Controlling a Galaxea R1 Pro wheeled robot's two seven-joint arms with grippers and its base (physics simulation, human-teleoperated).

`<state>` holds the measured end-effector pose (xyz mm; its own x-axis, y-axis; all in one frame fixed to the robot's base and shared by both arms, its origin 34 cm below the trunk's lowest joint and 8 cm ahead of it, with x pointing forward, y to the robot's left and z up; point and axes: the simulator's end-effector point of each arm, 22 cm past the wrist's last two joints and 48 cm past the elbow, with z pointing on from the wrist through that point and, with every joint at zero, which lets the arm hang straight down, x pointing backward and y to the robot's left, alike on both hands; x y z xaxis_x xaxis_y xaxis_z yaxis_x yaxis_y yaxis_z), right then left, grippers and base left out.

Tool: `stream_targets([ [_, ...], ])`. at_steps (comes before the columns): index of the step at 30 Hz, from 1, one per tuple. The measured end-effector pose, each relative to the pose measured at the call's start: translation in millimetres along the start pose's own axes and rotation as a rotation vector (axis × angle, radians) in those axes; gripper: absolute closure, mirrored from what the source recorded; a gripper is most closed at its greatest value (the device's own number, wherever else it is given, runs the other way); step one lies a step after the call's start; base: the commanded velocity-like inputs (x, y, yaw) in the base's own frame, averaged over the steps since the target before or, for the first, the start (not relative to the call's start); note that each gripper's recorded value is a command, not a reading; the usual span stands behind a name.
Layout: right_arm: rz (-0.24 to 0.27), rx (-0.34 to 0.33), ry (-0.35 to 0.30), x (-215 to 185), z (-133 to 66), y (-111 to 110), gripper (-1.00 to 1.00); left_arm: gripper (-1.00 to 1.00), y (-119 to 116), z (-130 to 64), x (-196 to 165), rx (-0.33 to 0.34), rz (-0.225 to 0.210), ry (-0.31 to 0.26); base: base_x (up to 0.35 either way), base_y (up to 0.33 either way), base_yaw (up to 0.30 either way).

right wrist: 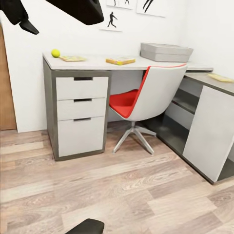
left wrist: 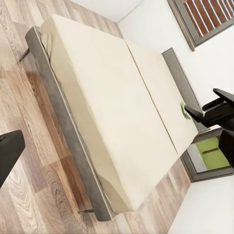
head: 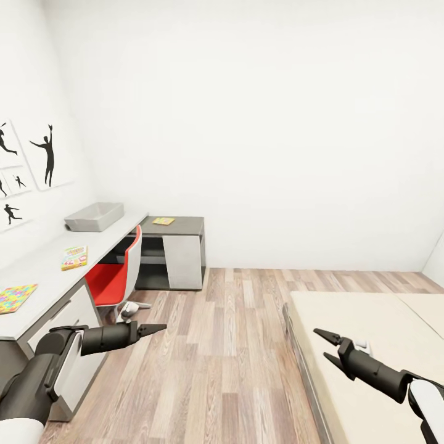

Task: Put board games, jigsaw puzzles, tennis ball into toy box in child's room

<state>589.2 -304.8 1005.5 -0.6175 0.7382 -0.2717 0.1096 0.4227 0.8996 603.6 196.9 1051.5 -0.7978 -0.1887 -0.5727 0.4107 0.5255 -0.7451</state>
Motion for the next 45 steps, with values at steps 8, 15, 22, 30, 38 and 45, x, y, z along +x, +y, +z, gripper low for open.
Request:
stream_targets([
  [8, -0.031, 0.005, 0.059, 20.4, 11.3, 5.0, -1.00, -1.00, 0.9, -1.2, -0.4, -0.006, 0.006, 0.002, 0.000, 0.000, 0.000],
  [15, -0.074, 0.035, 0.090, 30.7, 16.4, 2.4, -1.00, -1.00, 5.7, -5.8, -1.7, -0.021, 0.007, -0.001, 0.000, 0.000, 0.000],
  [22, -0.100, 0.055, 0.098, 32.0, 16.9, -1.5, -1.00, -1.00, 11.8, -12.1, -3.1, -0.038, 0.009, 0.000, -0.104, 0.000, 0.000],
  [30, -0.107, 0.058, 0.102, 34.1, 17.9, -1.7, -1.00, -1.00, 14.6, -15.1, -3.7, -0.049, 0.010, -0.001, -0.135, 0.000, 0.000],
  [38, -0.109, 0.057, 0.101, 34.0, 17.4, -1.0, -1.00, -1.00, 13.7, -15.6, -4.2, -0.049, 0.013, -0.001, -0.019, 0.000, -0.101],
  [45, -0.111, 0.056, 0.101, 34.1, 17.4, -0.1, -1.00, -1.00, 12.9, -15.8, -4.5, -0.049, 0.014, -0.002, -0.003, 0.000, -0.077],
])
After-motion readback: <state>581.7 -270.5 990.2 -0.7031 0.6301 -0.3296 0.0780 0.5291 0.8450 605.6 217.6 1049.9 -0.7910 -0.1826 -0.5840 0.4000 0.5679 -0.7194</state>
